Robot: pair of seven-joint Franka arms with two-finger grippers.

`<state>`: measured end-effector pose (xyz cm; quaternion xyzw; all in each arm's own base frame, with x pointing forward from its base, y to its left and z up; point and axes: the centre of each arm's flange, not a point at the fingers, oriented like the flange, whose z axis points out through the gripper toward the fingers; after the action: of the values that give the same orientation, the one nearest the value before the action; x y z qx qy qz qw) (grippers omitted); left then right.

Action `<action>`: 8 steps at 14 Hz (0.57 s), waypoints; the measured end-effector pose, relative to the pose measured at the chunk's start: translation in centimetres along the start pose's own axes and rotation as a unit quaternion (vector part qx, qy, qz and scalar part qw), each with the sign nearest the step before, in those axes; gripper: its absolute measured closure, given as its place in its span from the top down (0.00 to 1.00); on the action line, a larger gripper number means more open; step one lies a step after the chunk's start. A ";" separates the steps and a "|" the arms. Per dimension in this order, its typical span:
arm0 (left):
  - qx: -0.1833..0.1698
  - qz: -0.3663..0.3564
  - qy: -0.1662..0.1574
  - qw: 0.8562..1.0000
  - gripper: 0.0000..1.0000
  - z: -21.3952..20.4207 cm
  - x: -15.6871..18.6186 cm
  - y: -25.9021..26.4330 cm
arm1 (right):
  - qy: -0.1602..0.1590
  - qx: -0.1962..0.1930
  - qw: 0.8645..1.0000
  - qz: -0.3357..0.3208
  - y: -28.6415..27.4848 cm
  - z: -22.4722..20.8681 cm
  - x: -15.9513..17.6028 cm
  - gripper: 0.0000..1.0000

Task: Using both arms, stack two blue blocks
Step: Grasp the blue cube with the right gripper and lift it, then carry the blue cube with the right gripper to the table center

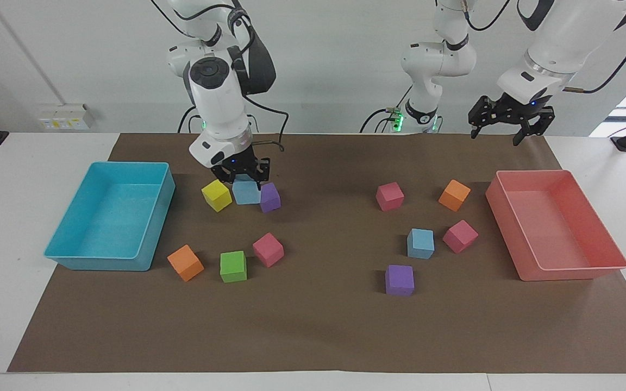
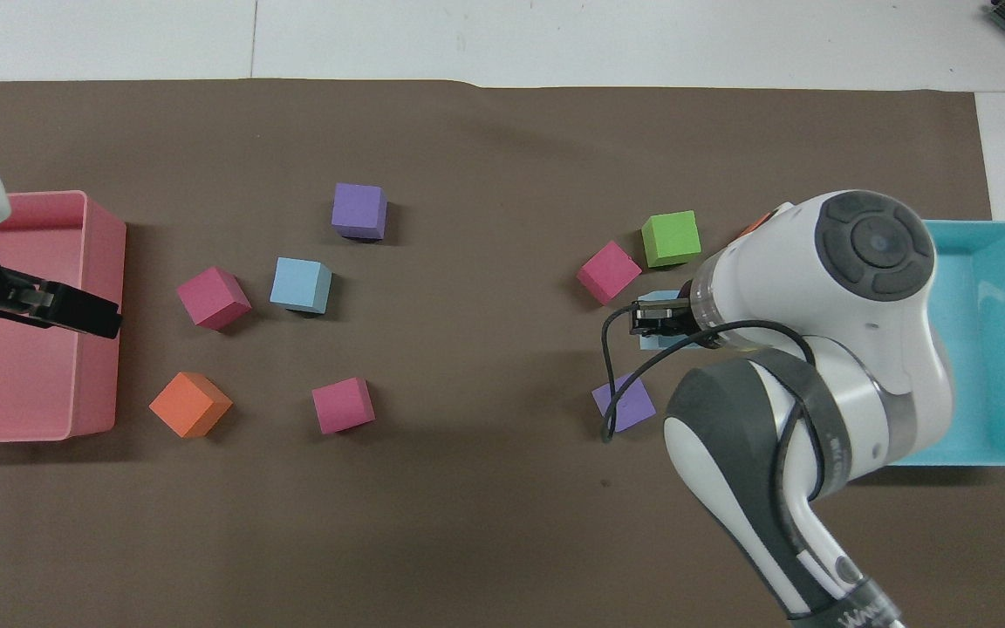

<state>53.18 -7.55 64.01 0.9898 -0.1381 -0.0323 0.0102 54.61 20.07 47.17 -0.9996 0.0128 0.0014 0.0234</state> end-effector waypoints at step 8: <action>0.001 0.000 0.008 1.000 1.00 -0.2 0.2 0.0 | -0.012 -0.012 0.999 0.028 -12.2 4.5 -0.2 0.58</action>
<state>53.35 -7.57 64.16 0.9901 -0.1381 -0.0242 0.0102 54.68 32.47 43.20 -0.9990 0.0402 0.0141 0.0117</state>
